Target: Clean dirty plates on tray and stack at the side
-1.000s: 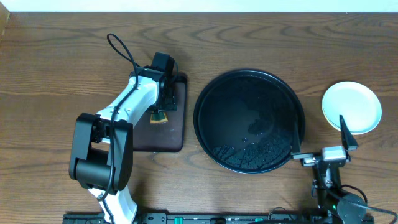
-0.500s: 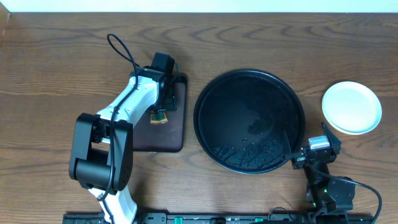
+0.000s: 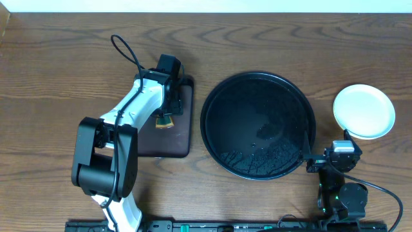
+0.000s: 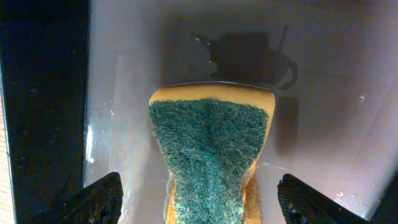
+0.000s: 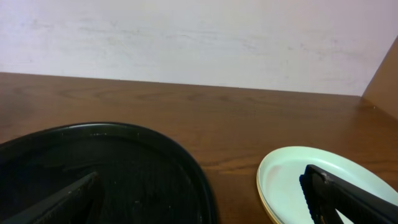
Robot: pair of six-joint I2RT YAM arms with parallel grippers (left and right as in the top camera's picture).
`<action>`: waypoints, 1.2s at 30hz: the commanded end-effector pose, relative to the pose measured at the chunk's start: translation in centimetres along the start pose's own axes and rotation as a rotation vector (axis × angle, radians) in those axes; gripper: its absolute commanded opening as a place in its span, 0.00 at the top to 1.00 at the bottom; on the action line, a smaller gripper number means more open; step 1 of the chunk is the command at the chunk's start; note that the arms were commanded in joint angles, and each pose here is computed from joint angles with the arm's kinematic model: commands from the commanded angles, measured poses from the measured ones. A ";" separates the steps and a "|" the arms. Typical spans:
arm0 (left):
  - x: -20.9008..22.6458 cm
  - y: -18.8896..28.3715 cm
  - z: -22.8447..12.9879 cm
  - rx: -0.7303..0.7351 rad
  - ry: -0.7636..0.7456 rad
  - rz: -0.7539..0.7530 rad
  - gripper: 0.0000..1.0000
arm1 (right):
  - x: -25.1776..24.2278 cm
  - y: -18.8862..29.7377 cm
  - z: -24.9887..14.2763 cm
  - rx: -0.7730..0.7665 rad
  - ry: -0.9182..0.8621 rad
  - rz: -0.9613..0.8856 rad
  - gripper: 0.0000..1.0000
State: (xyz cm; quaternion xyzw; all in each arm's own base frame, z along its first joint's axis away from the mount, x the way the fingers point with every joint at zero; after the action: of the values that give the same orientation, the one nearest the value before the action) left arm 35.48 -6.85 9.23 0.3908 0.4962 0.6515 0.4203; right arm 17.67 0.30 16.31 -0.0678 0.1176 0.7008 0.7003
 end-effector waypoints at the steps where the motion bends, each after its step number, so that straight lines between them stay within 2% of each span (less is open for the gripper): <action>1: 0.2 -0.1 0.0 -0.002 -0.004 0.013 0.20 | -0.3 0.0 -0.1 0.003 -0.037 -0.027 0.01; 33: 0.1 -0.1 -0.1 -0.002 -0.009 0.013 0.20 | -0.2 0.0 0.0 0.001 -0.037 -0.022 0.01; 36: -0.5 1.5 -0.1 -0.039 -0.021 -0.014 0.20 | -0.2 0.0 0.0 0.001 -0.037 -0.022 0.01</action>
State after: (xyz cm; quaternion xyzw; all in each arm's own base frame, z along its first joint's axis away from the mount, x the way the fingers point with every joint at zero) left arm 35.45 -6.99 9.23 0.3918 0.4954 0.6507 0.4216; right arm 17.67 0.25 16.31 -0.0605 0.1106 0.6999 0.7031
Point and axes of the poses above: each gripper's point midway between its finger pads, its own y axis back along the fingers, its own x axis along the line the jaws close on, z = x × y, the point moved 7 cm from there along y, back along the fingers, and after that the axes turned 11 degrees about y, right-handed, at the moved point
